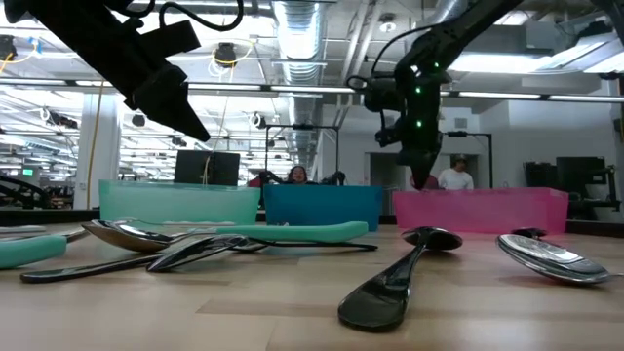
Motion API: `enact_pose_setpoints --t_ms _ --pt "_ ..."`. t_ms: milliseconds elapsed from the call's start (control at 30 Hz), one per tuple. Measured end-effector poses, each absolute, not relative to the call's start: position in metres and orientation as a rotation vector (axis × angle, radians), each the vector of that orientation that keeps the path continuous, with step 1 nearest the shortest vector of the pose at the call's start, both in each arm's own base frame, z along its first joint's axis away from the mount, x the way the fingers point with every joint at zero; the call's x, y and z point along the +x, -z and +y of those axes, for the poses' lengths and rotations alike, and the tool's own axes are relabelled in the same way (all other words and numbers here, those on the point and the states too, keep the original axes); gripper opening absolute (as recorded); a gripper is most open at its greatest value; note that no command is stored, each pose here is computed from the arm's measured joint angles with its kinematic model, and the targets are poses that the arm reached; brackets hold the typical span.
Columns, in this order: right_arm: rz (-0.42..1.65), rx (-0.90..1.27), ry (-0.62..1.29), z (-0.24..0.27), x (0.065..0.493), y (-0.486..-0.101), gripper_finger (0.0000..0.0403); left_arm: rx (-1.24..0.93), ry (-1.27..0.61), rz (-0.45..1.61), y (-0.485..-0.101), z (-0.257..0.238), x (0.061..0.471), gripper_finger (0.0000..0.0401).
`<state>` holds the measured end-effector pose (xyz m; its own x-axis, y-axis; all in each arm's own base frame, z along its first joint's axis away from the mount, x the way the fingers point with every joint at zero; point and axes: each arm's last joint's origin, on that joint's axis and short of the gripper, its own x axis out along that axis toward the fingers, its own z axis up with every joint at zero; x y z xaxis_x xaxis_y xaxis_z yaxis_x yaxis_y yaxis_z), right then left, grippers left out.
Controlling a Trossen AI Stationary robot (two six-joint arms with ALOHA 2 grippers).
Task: Sort silverware by color (type)
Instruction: Put the white patterned spoon into the pink bin
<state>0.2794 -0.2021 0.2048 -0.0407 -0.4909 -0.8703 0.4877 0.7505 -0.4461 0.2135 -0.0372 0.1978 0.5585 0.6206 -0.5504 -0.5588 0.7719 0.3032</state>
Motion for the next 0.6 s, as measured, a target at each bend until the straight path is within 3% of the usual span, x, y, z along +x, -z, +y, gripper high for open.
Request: enact_pose_setpoints --t_ms 333,600 --pt "1.388 0.011 0.807 -0.2059 0.2748 -0.195 0.0051 0.093 -0.689 0.694 -0.1974 -0.0374 0.2133 0.0147" --pt "1.385 0.023 0.812 -0.2069 0.2741 -0.1949 0.0103 0.092 -0.688 0.694 -0.1974 -0.0374 0.2134 0.0147"
